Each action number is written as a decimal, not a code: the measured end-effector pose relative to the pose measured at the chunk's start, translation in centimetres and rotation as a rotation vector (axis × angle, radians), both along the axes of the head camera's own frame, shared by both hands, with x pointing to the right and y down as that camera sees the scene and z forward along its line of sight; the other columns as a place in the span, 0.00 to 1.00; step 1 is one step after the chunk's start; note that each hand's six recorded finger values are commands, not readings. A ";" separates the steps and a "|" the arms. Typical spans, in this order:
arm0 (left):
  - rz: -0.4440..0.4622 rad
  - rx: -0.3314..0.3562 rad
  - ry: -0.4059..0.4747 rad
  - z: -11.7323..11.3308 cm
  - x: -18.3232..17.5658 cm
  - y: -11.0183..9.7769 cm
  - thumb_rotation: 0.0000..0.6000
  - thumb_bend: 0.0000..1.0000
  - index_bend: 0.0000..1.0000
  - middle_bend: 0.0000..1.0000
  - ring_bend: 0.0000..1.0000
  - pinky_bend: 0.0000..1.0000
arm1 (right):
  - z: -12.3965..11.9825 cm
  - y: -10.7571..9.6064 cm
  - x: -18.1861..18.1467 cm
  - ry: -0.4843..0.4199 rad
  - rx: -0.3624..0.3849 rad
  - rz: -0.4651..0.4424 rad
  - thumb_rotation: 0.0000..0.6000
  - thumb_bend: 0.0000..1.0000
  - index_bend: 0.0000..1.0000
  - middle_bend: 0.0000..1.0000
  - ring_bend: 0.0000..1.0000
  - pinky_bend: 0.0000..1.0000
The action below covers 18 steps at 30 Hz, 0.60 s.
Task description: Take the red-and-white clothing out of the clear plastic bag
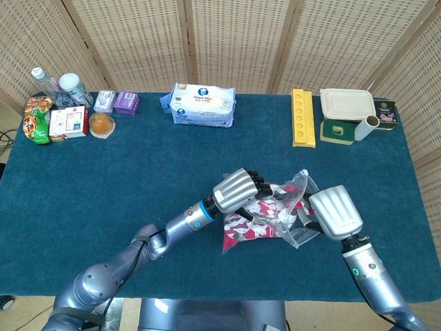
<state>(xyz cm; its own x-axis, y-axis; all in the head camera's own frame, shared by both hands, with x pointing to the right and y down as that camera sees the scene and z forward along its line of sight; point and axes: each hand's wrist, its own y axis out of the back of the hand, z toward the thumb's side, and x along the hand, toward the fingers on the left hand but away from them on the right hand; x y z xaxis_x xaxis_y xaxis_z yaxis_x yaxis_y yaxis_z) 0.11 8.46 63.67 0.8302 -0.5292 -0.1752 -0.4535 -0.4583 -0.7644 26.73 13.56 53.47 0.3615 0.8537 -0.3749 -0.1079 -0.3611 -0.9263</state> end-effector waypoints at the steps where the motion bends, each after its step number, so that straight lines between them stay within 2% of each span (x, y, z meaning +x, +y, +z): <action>1: -0.001 0.000 -0.001 0.0 -0.1 0.0 1.00 0.00 0.78 0.71 0.67 0.66 | 0.1 0.1 0.0 0.002 -0.003 0.000 0.72 0.57 0.65 0.90 1.00 1.00; 4: -0.004 -0.007 -0.003 0.1 -0.3 0.0 1.00 0.00 0.70 0.70 0.64 0.65 | 0.2 0.2 0.2 0.007 -0.007 0.004 0.73 0.57 0.65 0.90 1.00 1.00; 8: -0.006 -0.021 -0.010 0.3 -0.6 0.0 1.00 0.00 0.53 0.64 0.59 0.60 | 0.5 0.3 0.5 0.016 -0.012 0.011 0.73 0.57 0.65 0.90 1.00 1.00; 10: -0.007 -0.029 -0.015 0.4 -0.6 0.0 1.00 0.00 0.44 0.58 0.54 0.56 | 0.6 0.3 0.6 0.020 -0.013 0.011 0.72 0.57 0.66 0.90 1.00 1.00; 12: -0.007 -0.036 -0.019 0.5 -0.7 0.1 1.00 0.00 0.32 0.48 0.42 0.47 | 0.8 0.3 0.8 0.030 -0.013 0.011 0.73 0.57 0.66 0.90 1.00 1.00; 14: -0.008 -0.042 -0.024 0.5 -0.8 0.1 1.00 0.00 0.24 0.39 0.32 0.40 | 1.1 0.3 1.0 0.042 -0.016 0.011 0.73 0.57 0.66 0.90 1.00 1.00; 18: -0.007 -0.064 -0.038 0.6 -0.9 0.1 1.00 0.00 0.16 0.28 0.23 0.35 | 1.5 0.4 1.1 0.050 -0.023 0.008 0.73 0.57 0.66 0.90 1.00 1.00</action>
<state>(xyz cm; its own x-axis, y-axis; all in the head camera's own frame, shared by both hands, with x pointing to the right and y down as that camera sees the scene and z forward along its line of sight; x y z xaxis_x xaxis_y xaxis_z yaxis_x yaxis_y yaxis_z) -0.82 8.60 64.28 0.8319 -0.5441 -0.1092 -0.4281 -0.5040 -0.7502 27.83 13.91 54.96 0.3345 0.8474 -0.4123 -0.1509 -0.3837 -0.9111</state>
